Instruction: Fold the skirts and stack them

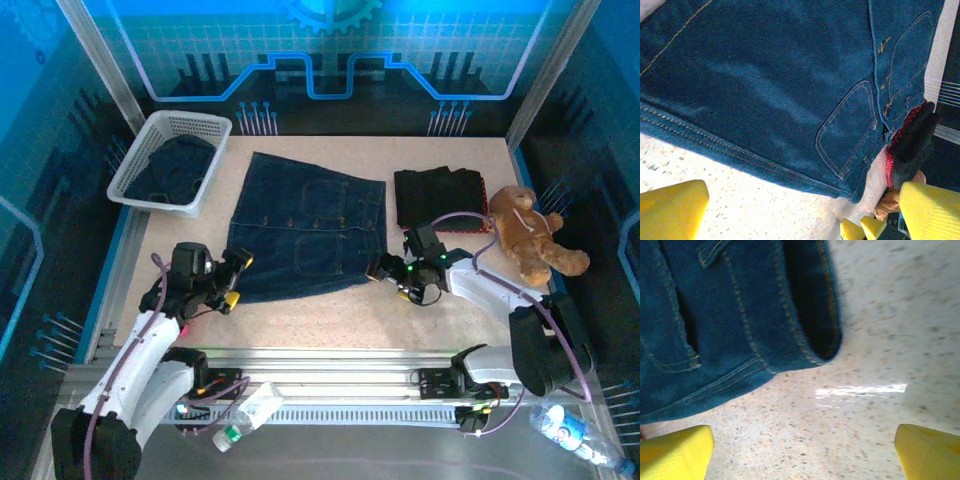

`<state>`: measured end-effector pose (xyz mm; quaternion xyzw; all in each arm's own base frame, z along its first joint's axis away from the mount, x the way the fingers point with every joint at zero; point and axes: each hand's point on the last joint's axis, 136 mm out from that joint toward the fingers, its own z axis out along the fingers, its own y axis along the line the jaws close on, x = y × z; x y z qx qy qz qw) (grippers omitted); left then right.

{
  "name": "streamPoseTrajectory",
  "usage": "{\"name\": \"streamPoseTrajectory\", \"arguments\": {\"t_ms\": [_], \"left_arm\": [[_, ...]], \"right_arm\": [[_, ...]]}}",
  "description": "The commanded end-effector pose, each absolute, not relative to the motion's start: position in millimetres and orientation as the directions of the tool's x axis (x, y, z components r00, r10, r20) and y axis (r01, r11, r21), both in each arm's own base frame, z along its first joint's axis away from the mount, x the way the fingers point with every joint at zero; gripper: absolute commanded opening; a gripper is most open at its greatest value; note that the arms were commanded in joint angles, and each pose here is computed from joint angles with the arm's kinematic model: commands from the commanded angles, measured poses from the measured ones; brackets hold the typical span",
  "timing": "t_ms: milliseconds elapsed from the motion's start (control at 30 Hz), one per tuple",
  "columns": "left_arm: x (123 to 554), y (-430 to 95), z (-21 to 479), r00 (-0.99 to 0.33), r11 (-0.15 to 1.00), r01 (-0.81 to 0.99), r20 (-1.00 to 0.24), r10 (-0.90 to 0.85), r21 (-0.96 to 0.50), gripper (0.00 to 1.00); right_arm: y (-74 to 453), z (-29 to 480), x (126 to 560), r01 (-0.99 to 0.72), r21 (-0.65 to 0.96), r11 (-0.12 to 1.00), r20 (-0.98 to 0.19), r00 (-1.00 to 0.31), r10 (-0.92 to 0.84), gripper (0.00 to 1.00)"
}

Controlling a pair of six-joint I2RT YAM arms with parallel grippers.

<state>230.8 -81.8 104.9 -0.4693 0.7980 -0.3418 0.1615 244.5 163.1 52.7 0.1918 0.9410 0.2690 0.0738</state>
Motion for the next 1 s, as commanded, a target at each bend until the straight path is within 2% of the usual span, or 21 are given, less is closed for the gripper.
{"name": "streamPoseTrajectory", "arguments": {"t_ms": [0,167,700,833,967], "left_arm": [[204.8,-84.4,79.5,-0.487,0.3,-0.73,0.159,-0.859,-0.614,0.99],[201.6,-85.4,71.2,-0.477,0.285,-0.742,0.179,-0.86,-0.606,0.99],[215.9,-81.2,64.9,-0.446,0.259,-0.732,0.156,-0.882,-0.63,0.99],[213.4,-81.5,57.3,-0.443,0.26,-0.749,0.168,-0.881,-0.609,0.99],[210.9,-82.7,52.7,-0.447,0.265,-0.762,0.184,-0.876,-0.591,0.99]], "right_arm": [[183.5,59.9,253.1,0.303,0.607,0.735,-0.007,-0.922,0.386,0.9],[176.4,61.2,265.0,0.329,0.589,0.739,-0.06,-0.893,0.446,0.87],[168.1,29.8,279.0,0.464,0.558,0.688,-0.04,-0.813,0.58,0.86],[172.7,28.2,285.0,0.458,0.581,0.673,-0.039,-0.81,0.585,0.82],[177.7,27.1,285.8,0.447,0.597,0.666,-0.026,-0.819,0.573,0.74]]}}
